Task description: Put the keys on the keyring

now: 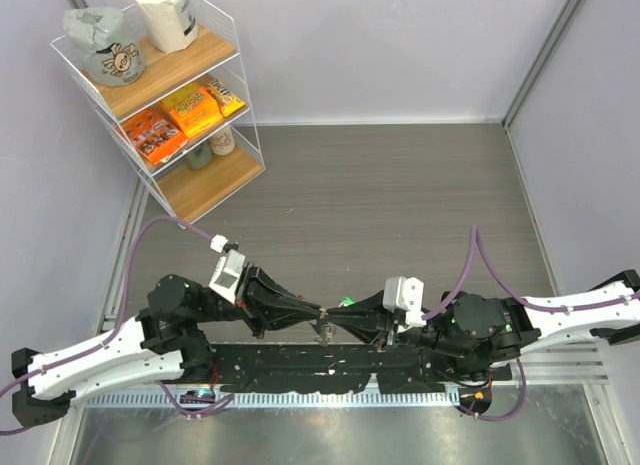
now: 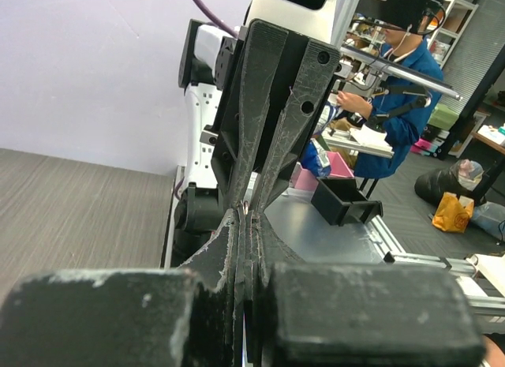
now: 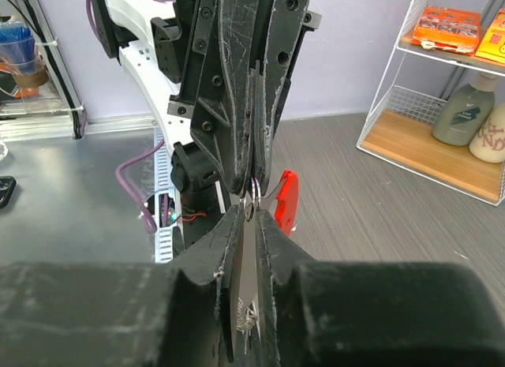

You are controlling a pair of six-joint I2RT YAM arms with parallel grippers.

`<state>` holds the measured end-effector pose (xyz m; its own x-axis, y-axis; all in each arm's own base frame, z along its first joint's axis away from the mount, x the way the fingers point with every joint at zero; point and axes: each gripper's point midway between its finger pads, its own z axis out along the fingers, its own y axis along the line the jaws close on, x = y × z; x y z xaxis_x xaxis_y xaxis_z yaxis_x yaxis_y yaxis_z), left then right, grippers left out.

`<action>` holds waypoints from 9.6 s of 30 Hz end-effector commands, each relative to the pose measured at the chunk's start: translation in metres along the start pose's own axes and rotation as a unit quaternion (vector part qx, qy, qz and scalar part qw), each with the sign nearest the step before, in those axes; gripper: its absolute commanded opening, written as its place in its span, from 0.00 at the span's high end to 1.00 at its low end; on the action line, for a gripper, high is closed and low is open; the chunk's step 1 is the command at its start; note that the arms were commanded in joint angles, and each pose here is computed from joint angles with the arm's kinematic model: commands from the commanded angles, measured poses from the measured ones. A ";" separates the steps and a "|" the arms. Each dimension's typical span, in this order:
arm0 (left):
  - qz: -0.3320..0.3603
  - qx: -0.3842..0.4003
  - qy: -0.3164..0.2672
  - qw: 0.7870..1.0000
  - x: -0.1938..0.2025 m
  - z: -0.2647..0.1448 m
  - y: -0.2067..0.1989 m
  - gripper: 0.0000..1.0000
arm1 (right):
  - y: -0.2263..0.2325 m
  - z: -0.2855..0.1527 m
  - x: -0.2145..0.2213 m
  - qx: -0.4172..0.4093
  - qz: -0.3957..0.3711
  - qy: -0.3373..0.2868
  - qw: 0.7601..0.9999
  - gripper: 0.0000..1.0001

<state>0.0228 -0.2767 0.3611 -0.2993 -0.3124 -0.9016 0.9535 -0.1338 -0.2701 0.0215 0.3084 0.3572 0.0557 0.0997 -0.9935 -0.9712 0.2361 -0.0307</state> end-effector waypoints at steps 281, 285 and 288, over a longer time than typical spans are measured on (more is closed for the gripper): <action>0.075 -0.504 0.344 0.789 0.105 -0.059 0.184 1.00 | -0.092 -0.094 0.018 0.215 0.133 0.031 0.967 0.94; 0.010 -0.421 0.297 0.857 0.124 -0.032 0.171 1.00 | -0.091 -0.093 0.021 0.213 0.134 0.030 0.967 0.95; 0.023 -0.529 0.333 0.780 0.117 -0.076 0.209 1.00 | -0.096 -0.096 0.025 0.230 0.131 0.034 0.964 0.95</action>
<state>0.1712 -0.2793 0.1655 -0.4904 0.3319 -0.8058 0.6349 0.7694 -0.0695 0.0879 0.2006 0.3093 -0.1946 0.0818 -0.9775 -0.7767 0.5957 0.2045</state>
